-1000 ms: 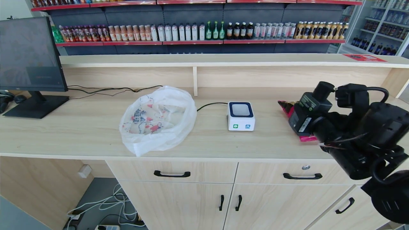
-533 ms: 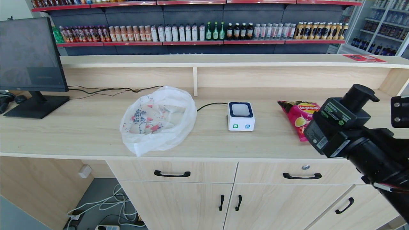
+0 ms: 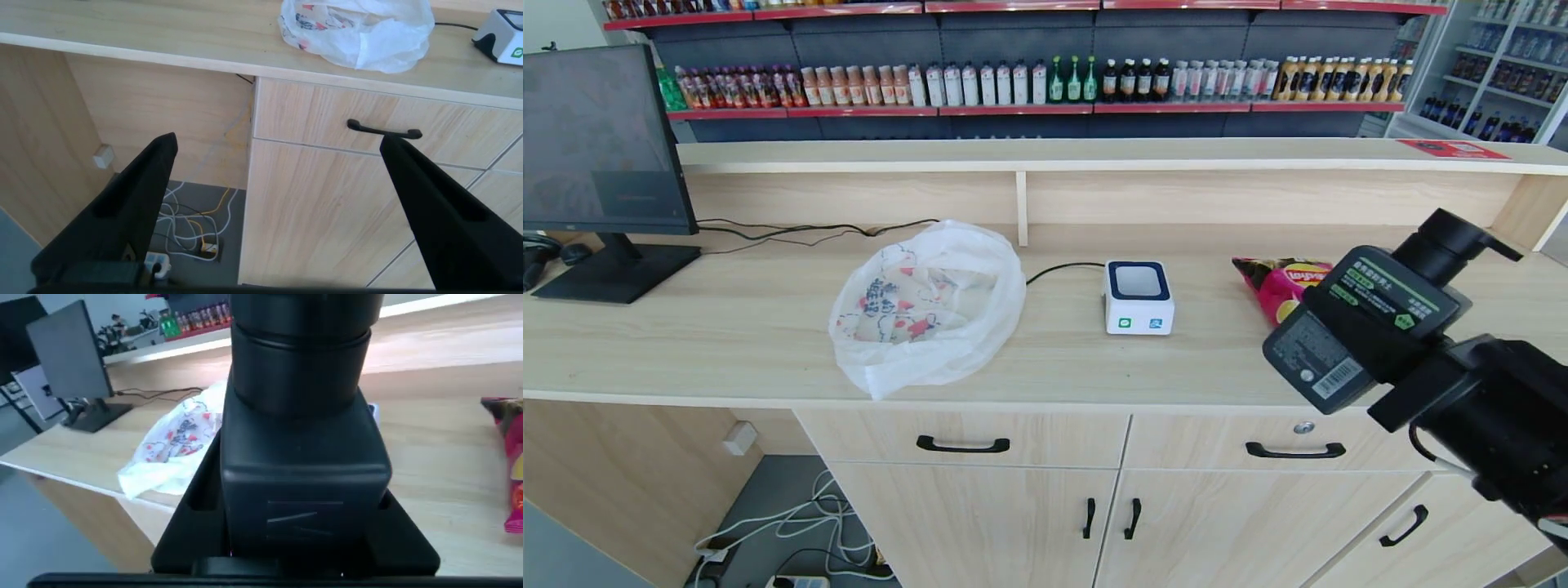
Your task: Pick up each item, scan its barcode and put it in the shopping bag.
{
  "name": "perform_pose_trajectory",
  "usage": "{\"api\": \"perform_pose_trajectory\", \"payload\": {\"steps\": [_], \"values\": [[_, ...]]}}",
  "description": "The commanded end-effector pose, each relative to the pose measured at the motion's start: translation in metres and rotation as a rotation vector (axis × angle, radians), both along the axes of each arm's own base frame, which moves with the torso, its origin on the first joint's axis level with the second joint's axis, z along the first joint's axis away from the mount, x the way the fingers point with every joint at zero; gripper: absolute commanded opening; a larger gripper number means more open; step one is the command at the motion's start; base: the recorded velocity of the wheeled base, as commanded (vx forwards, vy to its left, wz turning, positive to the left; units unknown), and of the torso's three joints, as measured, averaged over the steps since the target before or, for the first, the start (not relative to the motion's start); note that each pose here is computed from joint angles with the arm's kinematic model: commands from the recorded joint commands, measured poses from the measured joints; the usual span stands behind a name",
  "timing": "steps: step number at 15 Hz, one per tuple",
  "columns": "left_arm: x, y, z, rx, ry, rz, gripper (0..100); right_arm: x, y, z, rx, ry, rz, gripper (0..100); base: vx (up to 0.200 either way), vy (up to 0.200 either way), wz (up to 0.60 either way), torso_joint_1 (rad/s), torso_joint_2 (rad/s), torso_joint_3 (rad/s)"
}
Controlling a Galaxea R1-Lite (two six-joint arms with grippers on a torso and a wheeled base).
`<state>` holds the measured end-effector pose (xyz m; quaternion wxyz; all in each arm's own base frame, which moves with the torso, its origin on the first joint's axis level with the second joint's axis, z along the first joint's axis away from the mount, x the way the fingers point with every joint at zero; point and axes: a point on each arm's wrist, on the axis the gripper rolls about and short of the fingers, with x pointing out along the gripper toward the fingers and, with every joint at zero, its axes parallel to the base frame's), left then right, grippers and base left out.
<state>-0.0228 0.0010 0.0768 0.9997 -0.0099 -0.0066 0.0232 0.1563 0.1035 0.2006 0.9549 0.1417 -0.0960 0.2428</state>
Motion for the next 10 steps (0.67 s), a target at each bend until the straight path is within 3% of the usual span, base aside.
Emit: {"api": "perform_pose_trajectory", "payload": {"steps": [1,7,10], "values": [[0.0,0.0,0.0,0.0,-0.001,0.001,100,-0.019,0.003,0.0,0.019,-0.004,0.143,0,0.0,0.0,0.0,0.0,0.0,0.0],[0.0,0.0,0.0,0.0,0.0,0.001,100,-0.053,0.027,-0.004,0.047,0.039,0.529,0,0.0,0.0,0.0,0.0,0.0,0.0],[0.0,0.0,0.0,0.0,-0.001,-0.001,100,-0.054,0.03,-0.004,0.096,0.097,0.622,0,0.0,0.0,0.0,0.0,0.0,0.0]]}}
